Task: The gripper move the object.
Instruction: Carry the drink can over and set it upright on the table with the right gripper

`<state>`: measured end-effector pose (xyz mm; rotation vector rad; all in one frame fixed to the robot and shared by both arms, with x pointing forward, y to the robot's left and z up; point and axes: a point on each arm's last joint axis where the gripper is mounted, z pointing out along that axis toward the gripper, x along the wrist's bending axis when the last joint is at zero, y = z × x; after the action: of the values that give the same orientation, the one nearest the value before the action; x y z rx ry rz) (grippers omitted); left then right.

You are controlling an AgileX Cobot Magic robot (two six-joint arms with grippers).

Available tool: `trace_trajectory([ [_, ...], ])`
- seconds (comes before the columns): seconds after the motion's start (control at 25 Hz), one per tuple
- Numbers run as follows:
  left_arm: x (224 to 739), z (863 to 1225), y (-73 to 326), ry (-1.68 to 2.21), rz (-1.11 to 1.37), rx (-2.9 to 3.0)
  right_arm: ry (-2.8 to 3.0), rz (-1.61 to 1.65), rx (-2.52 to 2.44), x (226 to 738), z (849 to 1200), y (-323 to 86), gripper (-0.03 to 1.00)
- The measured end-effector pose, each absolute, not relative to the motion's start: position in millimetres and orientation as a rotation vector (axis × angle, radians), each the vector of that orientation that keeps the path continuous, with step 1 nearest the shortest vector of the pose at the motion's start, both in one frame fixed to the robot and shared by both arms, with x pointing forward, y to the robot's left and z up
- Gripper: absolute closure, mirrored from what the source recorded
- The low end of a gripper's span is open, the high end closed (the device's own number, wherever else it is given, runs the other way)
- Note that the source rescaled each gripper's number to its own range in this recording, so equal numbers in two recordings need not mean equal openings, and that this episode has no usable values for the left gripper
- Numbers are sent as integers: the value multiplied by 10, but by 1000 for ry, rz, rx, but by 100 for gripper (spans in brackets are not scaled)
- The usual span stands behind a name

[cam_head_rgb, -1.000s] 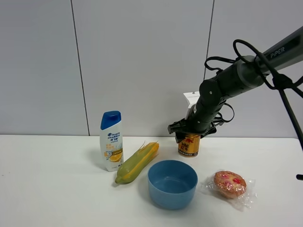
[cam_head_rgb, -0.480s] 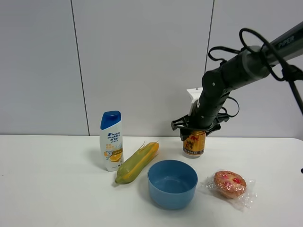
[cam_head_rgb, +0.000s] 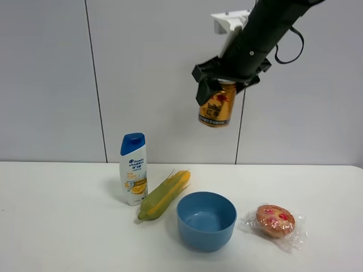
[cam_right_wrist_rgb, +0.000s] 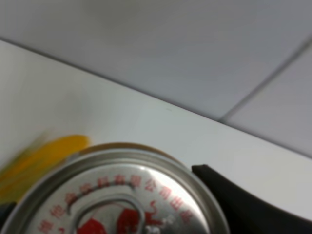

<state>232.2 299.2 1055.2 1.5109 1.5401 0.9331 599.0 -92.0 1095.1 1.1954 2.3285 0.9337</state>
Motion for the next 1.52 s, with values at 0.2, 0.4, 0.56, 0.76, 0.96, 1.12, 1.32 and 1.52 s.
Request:
trace_trajectory([
  [0.2,2322,10552,2992,1540,933,1511,2512,1109,904,5511,11162,-439,97],
  [0.4,2322,10552,2992,1540,933,1511,2657,1164,602,5057,11120,68,97],
  [0.56,2322,10552,2992,1539,934,1512,2719,1154,440,4841,10968,364,97],
  [0.76,2322,10552,2992,1539,934,1512,2804,1076,413,4827,10538,623,97],
  [0.96,2322,10552,2992,1540,933,1511,2872,970,441,4932,10035,760,97],
  [1.12,2322,10552,2992,1540,933,1511,2911,888,410,4992,9675,825,97],
  [1.32,2322,10552,2992,1540,933,1511,2896,866,384,5045,9471,867,97],
  [1.52,2322,10552,2992,1540,933,1511,2886,866,365,5064,9410,882,97],
])
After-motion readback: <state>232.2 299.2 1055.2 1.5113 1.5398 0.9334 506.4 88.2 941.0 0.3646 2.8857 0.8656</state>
